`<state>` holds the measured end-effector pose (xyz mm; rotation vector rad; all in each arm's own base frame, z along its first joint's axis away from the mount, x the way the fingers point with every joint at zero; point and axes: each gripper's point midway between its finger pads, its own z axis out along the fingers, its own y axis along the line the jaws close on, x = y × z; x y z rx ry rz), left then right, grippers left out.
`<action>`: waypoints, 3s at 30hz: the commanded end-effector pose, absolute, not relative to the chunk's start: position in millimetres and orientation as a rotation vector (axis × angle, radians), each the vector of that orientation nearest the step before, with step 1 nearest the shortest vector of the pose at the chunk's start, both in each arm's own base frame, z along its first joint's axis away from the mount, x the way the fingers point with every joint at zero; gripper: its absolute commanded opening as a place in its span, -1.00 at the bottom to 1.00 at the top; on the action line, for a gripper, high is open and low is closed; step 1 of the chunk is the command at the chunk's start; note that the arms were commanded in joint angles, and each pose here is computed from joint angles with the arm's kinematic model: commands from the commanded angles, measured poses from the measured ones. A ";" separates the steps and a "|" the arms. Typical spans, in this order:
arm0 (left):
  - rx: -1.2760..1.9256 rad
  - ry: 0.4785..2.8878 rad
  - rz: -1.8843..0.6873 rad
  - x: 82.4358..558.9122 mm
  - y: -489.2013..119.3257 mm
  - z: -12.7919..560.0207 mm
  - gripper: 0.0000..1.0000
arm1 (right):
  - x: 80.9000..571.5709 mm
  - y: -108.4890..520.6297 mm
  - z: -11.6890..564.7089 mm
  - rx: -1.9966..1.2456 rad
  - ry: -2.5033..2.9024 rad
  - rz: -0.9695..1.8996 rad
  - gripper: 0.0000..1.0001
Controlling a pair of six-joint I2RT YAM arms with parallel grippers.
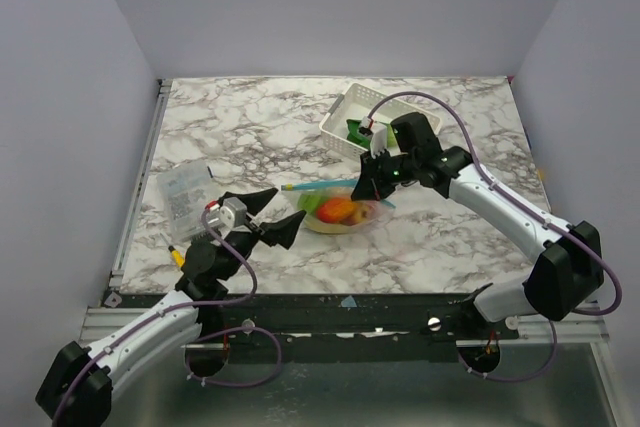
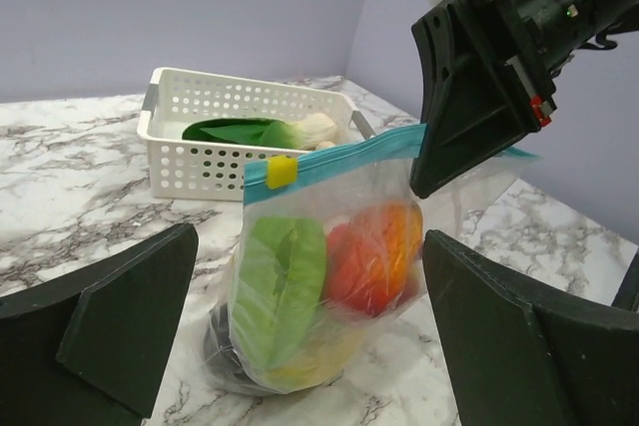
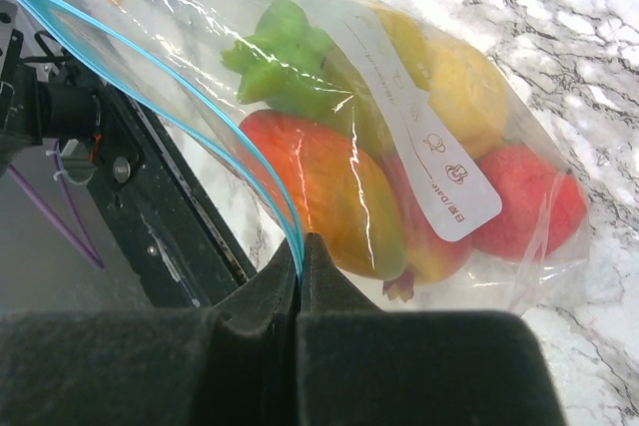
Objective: Place the food in the zip-top bag and seal the zipper
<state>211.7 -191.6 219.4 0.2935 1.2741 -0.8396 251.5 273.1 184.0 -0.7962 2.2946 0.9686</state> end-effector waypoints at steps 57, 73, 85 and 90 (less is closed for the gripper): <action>0.562 1.285 -0.752 221.5 -220.5 206.7 -1.00 | 257.6 277.7 207.0 -0.911 2.225 0.976 -0.33; 0.590 1.306 -0.856 209.2 -230.8 218.1 -1.00 | 214.9 350.6 229.4 -1.388 1.813 0.854 0.50; 0.606 1.308 -0.868 205.3 -231.3 219.2 -1.00 | 241.7 355.6 255.1 -1.382 1.616 0.709 0.48; 0.595 1.301 -0.865 204.6 -229.2 221.3 -1.00 | 234.1 359.5 257.8 -1.427 1.583 0.753 0.45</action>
